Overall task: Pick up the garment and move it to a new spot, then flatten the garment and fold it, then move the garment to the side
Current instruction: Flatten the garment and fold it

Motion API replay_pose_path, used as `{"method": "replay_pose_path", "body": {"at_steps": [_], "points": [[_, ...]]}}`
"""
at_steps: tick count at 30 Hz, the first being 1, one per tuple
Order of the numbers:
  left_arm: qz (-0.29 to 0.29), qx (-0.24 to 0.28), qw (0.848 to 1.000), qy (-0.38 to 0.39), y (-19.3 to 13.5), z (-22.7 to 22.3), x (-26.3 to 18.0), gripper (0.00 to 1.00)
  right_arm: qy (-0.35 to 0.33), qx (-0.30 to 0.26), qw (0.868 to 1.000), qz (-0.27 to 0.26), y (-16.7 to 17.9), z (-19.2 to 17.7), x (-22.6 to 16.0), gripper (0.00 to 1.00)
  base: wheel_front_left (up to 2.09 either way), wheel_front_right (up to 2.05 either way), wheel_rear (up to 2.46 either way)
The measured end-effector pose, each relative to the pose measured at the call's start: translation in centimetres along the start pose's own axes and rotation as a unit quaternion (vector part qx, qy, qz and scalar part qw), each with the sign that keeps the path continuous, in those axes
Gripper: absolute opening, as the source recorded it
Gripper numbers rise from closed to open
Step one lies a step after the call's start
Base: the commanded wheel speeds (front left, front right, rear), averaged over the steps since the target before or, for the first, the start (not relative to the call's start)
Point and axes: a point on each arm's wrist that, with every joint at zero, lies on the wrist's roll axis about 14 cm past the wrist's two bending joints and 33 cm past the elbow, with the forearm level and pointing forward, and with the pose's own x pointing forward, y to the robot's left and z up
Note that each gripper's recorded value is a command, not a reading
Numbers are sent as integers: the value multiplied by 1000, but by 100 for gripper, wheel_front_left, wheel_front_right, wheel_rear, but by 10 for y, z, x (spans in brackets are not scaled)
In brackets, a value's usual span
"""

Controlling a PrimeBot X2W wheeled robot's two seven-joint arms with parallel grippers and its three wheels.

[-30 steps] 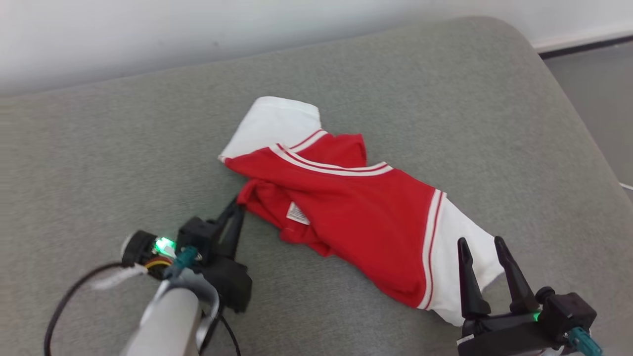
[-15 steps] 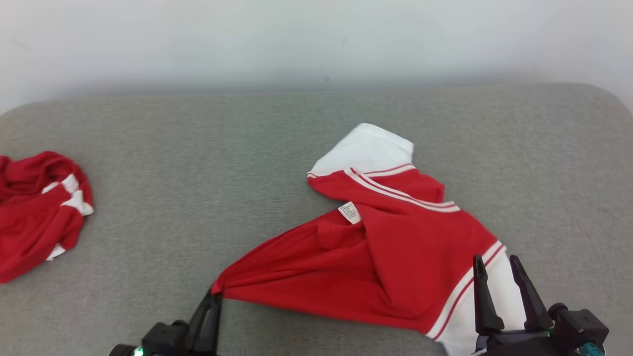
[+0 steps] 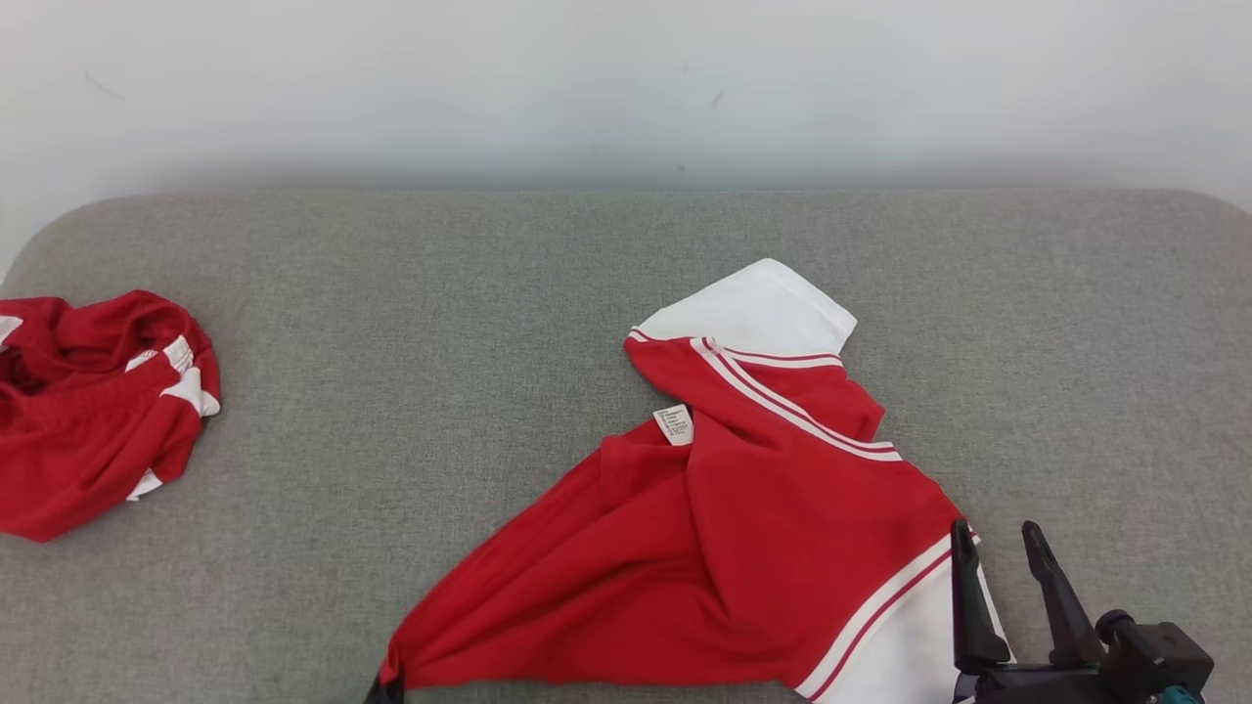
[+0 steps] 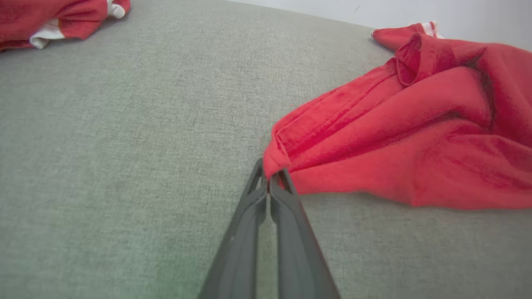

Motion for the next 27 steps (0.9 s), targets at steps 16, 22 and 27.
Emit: {"method": "replay_pose_path", "body": {"at_steps": [16, 22, 27], "points": [[40, -2, 998, -49, 20, 28, -6, 100, 1, 0, 1000, 7, 4, -1, 5, 100, 0, 0, 0], [21, 9, 998, -56, 11, 33, -3, 100, 0, 0, 1000, 7, 4, 0, 4, 100, 0, 0, 0], [-25, 29, 996, -78, -13, 53, 21, 100, 4, -1, 1000, 6, 4, -2, 1, 100, 0, 0, 0]]}}
